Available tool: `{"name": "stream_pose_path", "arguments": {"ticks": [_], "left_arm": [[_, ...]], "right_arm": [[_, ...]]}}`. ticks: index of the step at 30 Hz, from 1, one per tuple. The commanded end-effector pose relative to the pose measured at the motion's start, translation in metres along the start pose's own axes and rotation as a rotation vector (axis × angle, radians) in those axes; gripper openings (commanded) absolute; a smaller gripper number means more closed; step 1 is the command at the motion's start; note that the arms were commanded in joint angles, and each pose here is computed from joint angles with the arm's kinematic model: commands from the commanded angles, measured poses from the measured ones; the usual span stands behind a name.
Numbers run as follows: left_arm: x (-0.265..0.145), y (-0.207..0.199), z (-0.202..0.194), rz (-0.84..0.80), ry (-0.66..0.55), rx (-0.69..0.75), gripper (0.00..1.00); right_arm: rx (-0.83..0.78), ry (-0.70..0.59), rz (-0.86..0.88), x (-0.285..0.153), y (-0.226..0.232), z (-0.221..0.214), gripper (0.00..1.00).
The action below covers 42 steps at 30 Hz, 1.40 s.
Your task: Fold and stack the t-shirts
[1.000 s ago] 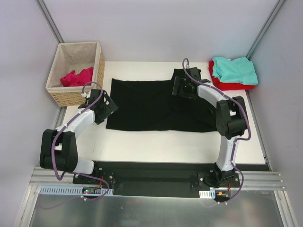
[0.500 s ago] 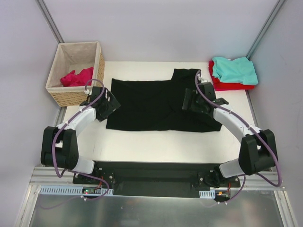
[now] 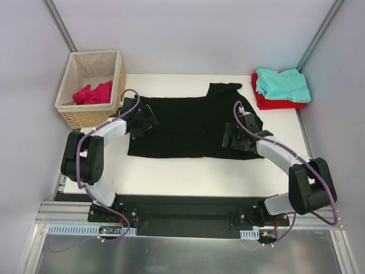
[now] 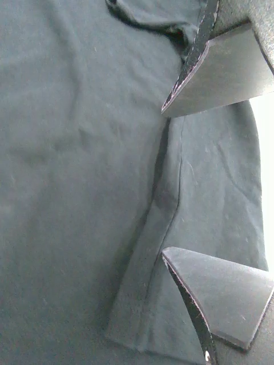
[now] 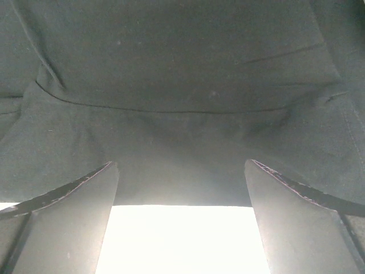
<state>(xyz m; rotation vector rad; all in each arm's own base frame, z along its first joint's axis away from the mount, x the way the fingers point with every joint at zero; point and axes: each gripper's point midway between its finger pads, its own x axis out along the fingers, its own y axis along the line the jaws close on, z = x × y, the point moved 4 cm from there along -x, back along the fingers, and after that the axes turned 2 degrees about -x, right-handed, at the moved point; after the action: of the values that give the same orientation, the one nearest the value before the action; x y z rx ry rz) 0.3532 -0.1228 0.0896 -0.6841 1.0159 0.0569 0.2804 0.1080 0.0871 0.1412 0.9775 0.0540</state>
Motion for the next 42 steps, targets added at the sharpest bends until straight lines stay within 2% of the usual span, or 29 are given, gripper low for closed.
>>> {"name": "stream_pose_path", "arguments": {"ticks": [1, 6, 13, 14, 15, 18, 27, 30, 33, 42], "left_arm": [[0.0, -0.031, 0.008, -0.094, -0.012, 0.022, 0.97], [-0.001, -0.035, 0.007, -0.103, -0.008, 0.007, 0.94], [-0.008, -0.014, -0.003, 0.005, 0.017, 0.012, 0.8], [-0.009, -0.009, -0.002, 0.033, 0.004, 0.014, 0.77], [-0.011, -0.004, -0.005, 0.062, 0.009, 0.014, 0.68], [-0.017, 0.007, -0.004, 0.113, -0.012, 0.02, 0.52], [-0.021, 0.031, 0.001, 0.171, -0.004, -0.032, 0.52], [-0.017, 0.038, 0.003, 0.192, 0.009, -0.047, 0.48], [-0.012, 0.039, 0.006, 0.202, 0.016, -0.051, 0.47], [-0.011, 0.029, 0.016, 0.184, 0.007, -0.045, 0.47]], "right_arm": [[0.019, -0.067, 0.012, -0.005, 0.0, 0.012, 0.96], [0.017, -0.056, 0.014, -0.002, -0.001, 0.008, 0.97], [0.022, -0.06, 0.025, -0.002, 0.0, 0.009, 0.99], [0.022, -0.061, 0.025, -0.002, 0.0, 0.009, 0.99], [0.019, -0.061, 0.026, -0.002, 0.0, 0.008, 0.99], [0.022, -0.061, 0.029, -0.002, 0.0, 0.008, 0.99], [0.022, -0.059, 0.038, -0.001, 0.001, 0.006, 0.99], [0.023, -0.058, 0.034, 0.0, 0.0, 0.006, 0.99], [0.035, -0.043, 0.018, 0.007, -0.002, 0.001, 0.97], [0.132, 0.009, 0.006, 0.031, -0.016, -0.009, 0.98]]}}
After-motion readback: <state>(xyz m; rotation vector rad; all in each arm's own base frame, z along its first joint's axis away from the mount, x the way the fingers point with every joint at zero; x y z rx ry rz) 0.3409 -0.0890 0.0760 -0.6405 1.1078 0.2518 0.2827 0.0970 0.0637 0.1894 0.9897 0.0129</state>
